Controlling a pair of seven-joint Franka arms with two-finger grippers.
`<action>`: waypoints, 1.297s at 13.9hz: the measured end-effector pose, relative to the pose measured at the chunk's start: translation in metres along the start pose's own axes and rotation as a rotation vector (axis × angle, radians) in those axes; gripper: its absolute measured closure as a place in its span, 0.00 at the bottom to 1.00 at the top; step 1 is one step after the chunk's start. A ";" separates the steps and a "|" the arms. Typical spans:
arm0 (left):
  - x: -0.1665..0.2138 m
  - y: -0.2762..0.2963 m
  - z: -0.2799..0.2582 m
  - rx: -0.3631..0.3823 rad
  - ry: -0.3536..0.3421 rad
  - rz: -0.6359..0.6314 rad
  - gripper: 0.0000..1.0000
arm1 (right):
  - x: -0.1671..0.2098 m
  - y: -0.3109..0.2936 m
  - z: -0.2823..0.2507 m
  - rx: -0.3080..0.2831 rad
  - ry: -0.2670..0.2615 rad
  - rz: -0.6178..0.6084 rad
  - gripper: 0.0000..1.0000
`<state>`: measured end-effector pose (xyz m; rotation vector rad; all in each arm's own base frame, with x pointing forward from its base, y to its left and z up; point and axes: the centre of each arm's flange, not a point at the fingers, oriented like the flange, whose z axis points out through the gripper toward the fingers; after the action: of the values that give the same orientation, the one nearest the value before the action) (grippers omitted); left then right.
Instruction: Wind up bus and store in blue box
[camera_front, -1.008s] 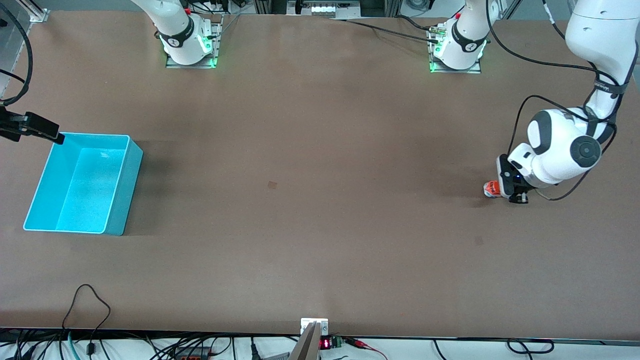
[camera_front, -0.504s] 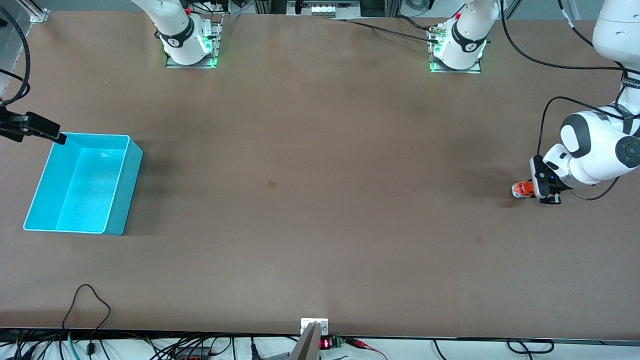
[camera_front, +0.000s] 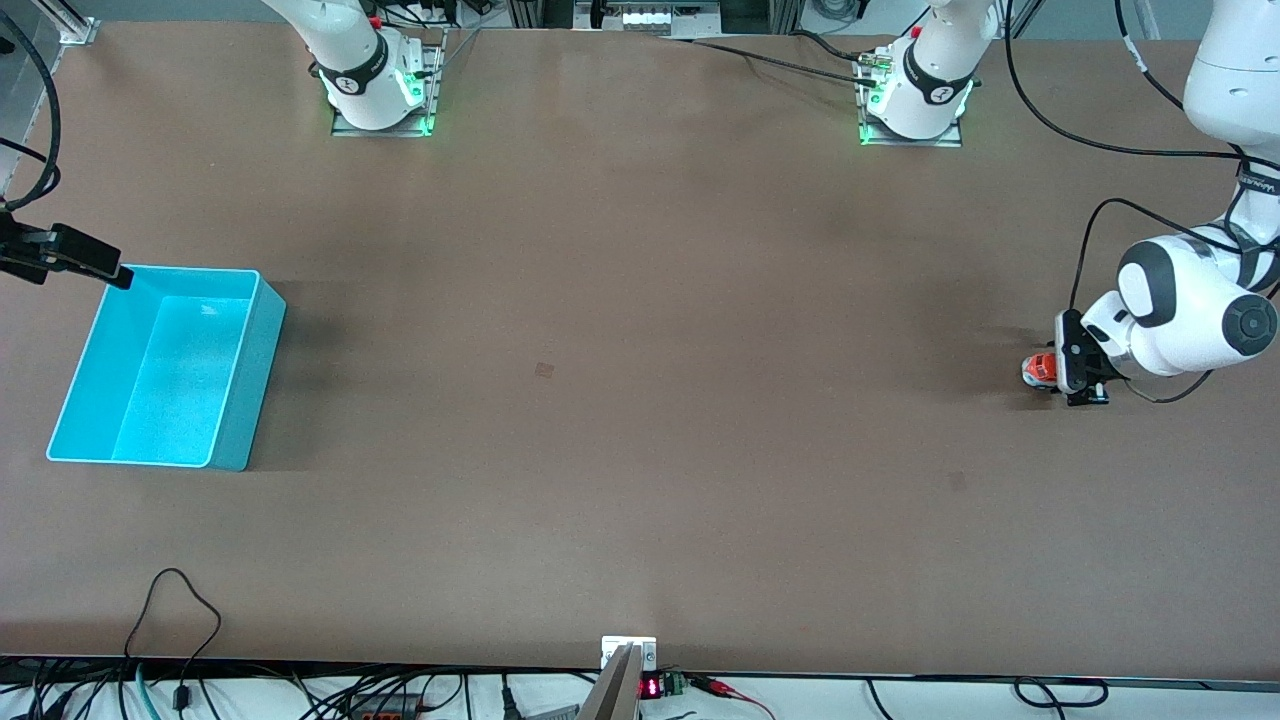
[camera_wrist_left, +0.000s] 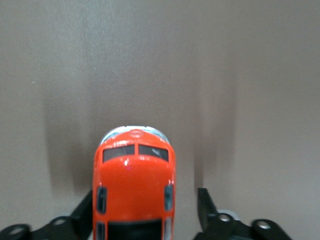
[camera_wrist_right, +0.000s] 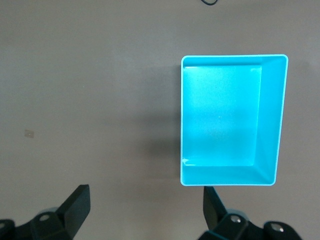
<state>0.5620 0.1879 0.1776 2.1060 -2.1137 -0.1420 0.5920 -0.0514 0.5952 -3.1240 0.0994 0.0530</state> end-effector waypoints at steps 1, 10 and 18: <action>0.003 -0.004 -0.016 -0.013 0.002 0.007 0.00 | 0.000 0.000 0.000 0.000 0.000 0.000 0.00; 0.066 -0.012 -0.156 -0.035 -0.039 0.103 0.00 | 0.000 0.000 0.000 0.001 0.000 0.000 0.00; 0.137 -0.036 -0.194 0.053 0.025 0.058 0.00 | 0.007 -0.004 0.009 0.030 0.004 0.001 0.00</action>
<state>0.6317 0.0591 0.3682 2.0610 -2.1850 -0.0524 0.5991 -0.0478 0.5864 -3.0938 0.1004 0.0455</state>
